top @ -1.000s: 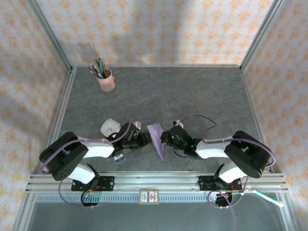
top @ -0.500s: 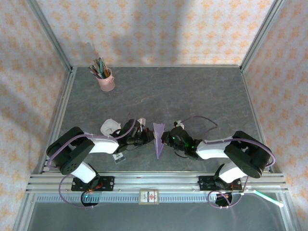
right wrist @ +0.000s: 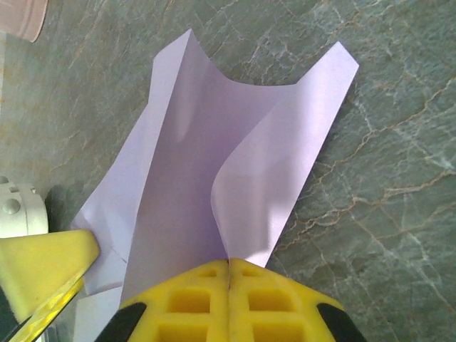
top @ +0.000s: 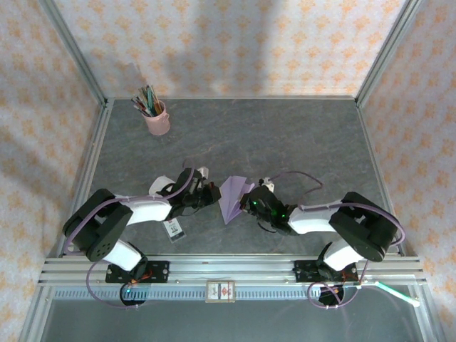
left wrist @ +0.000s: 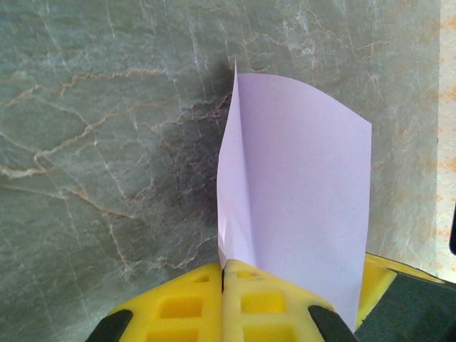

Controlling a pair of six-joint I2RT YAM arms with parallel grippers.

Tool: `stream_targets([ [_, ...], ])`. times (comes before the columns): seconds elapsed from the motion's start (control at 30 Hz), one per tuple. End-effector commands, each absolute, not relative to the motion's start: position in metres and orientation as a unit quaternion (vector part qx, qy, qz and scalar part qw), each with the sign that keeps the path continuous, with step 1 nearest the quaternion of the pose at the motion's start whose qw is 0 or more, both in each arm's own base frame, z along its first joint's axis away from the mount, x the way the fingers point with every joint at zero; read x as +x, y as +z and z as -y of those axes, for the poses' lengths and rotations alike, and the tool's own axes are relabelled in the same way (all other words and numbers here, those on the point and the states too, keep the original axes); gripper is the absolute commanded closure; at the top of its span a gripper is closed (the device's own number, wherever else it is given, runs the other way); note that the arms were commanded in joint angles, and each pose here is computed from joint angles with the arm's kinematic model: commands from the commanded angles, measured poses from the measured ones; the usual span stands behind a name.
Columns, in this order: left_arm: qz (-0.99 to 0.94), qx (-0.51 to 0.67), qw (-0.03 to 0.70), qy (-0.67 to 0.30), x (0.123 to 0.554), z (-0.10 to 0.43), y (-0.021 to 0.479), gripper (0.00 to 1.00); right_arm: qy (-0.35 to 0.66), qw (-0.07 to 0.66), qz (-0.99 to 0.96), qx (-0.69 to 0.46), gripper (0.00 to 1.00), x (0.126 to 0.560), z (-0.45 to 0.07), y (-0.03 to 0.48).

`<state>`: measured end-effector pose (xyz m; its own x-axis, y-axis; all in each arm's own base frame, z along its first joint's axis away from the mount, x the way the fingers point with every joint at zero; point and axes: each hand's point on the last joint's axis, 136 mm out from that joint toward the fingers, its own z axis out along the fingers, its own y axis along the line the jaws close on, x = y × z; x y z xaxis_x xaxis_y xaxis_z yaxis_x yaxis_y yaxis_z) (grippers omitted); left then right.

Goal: Fold a paper plane with a square sheet of paper (pick it up from the middle)
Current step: Turn over a paper plane at the center of the table.

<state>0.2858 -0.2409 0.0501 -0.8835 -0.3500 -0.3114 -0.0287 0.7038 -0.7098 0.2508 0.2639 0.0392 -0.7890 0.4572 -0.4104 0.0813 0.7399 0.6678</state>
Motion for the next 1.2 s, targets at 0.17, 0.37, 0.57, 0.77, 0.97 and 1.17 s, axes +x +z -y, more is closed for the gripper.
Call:
stream_targets([
  [0.17,-0.906,-0.086,0.216,-0.355,0.292,0.24,0.048,1.0,0.323,0.3,-0.881,0.171,0.91,0.262,-0.265,0.042],
  [0.37,-0.906,-0.089,0.208,-0.357,0.287,0.239,0.04,0.91,0.346,0.312,-0.87,0.158,0.81,0.263,-0.27,0.059],
  [0.57,-0.907,-0.089,0.215,-0.351,0.289,0.237,0.046,0.76,0.344,0.306,-0.874,0.155,0.79,0.26,-0.269,0.055],
  [0.77,-0.91,-0.094,0.255,-0.314,0.294,0.22,0.064,0.55,0.346,0.306,-0.874,0.151,0.75,0.257,-0.266,0.059],
  [0.97,-0.905,-0.091,0.297,-0.29,0.291,0.211,0.093,0.42,0.331,0.317,-0.876,0.15,0.71,0.255,-0.255,0.064],
  [1.17,-0.915,-0.038,0.29,-0.279,0.278,0.25,0.101,0.44,0.284,0.358,-0.878,0.147,0.59,0.262,-0.226,0.083],
])
